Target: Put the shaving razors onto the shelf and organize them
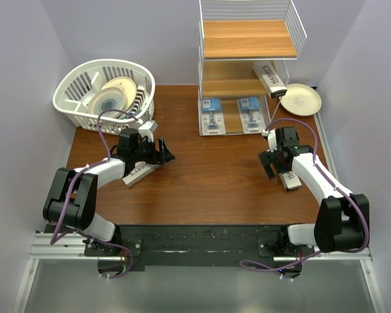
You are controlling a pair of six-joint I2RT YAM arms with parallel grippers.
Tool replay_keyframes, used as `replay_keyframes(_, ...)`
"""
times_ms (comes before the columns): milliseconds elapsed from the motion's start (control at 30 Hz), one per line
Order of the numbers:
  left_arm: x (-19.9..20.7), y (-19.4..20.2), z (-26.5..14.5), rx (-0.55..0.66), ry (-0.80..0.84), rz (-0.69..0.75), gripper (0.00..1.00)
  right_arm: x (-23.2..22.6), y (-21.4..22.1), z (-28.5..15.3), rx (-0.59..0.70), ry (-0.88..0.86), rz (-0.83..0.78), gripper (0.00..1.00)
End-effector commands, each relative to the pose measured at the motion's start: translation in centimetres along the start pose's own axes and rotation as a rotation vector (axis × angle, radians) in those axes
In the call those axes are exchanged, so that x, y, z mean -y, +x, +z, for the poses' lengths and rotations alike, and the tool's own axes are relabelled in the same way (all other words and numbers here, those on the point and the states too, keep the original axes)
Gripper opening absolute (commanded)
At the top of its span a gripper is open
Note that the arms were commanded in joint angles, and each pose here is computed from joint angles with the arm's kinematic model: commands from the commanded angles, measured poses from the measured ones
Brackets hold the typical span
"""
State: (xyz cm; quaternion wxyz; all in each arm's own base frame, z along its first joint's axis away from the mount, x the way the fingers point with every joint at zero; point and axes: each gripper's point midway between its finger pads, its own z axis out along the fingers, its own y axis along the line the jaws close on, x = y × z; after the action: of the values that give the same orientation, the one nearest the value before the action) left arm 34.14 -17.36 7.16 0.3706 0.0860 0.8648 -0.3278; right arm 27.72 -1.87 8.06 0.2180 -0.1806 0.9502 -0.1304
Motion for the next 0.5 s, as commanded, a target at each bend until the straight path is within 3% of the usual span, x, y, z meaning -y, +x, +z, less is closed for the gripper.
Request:
replay_keyframes(0,0.5,-1.1,-0.6,0.048,0.007,0.049,0.77,2.1,0.7,1.4,-0.037,0.046,0.013,0.99)
replay_keyframes(167,0.5,-1.3,-0.6,0.050,0.009,0.056,0.77,2.7,2.4,3.3,-0.092,-0.011,0.028,0.99)
replay_keyframes(333,0.4,-1.2,-0.6,0.048,0.007,0.057,0.77,0.1,2.6,3.5,-0.106,-0.197,0.042,0.98)
replay_keyframes(467,0.3,-1.0,-0.5,0.043,0.004,0.056,0.77,-1.3,2.9,3.8,-0.121,-0.282,0.023,0.87)
